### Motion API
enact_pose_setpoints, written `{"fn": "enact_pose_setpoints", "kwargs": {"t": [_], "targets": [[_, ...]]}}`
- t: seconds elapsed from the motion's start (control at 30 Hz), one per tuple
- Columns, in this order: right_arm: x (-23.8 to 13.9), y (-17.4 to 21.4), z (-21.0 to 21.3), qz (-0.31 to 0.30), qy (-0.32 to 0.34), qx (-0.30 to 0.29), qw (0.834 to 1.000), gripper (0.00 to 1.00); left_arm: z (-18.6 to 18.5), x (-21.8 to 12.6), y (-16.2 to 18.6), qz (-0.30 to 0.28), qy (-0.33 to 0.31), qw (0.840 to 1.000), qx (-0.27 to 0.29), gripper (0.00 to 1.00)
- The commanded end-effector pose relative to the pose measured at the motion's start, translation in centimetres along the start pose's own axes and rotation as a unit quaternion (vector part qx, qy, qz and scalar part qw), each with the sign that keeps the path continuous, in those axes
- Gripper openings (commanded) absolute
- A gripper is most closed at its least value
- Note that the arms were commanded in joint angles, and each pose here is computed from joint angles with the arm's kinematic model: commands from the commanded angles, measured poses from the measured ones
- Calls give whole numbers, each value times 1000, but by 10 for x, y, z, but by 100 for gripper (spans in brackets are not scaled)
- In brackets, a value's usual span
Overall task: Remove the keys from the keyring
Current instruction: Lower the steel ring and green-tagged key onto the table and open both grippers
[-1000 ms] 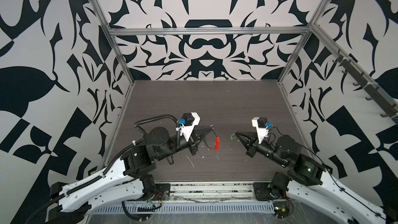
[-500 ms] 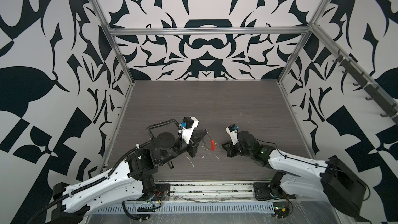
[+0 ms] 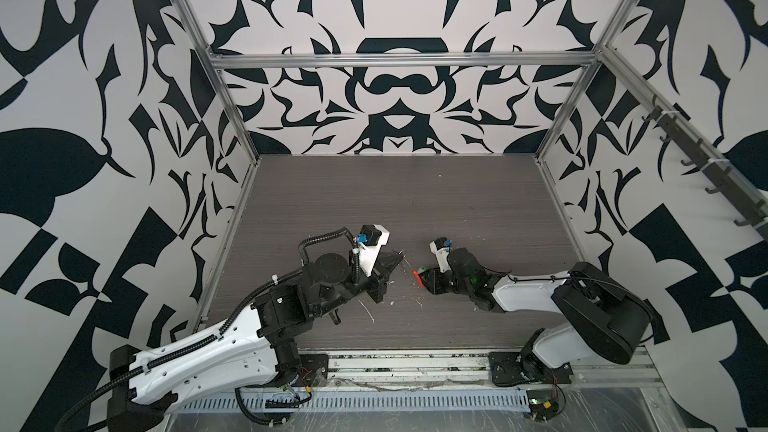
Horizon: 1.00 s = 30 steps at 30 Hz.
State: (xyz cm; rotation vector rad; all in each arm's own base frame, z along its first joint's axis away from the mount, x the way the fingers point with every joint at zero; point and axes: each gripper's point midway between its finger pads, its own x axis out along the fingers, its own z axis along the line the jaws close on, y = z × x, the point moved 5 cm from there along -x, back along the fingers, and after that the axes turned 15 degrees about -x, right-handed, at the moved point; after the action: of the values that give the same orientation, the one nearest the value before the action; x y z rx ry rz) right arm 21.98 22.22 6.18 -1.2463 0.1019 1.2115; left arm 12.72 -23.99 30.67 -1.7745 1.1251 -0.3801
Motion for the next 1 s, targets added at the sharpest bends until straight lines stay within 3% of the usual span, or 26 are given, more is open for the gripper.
{"fn": "enact_pose_setpoints", "kwargs": {"t": [0.0, 0.1, 0.2, 0.33, 0.47, 0.63, 0.97], "targets": [[-9, -20, 3, -44, 3, -3, 999, 48, 0, 2, 3, -2, 5, 1000, -7, 0], [-30, -34, 4, -80, 26, -17, 996, 51, -2, 8, 6, 7, 9, 1000, -6, 0], [-63, -46, -4, -126, 90, -24, 988, 52, -4, 18, 11, 27, 14, 1000, -6, 0], [-123, -57, -22, -198, 207, -20, 958, 52, -11, 43, 19, 56, 26, 998, -2, 0], [-177, -65, -25, -255, 262, -27, 930, 54, -23, 73, 29, 90, 63, 994, -4, 0], [-220, -72, -22, -291, 289, -36, 911, 54, -36, 119, 48, 147, 96, 984, -16, 0], [-241, -69, -21, -308, 295, -34, 904, 53, -12, 195, 82, 232, 61, 969, -63, 0]]}}
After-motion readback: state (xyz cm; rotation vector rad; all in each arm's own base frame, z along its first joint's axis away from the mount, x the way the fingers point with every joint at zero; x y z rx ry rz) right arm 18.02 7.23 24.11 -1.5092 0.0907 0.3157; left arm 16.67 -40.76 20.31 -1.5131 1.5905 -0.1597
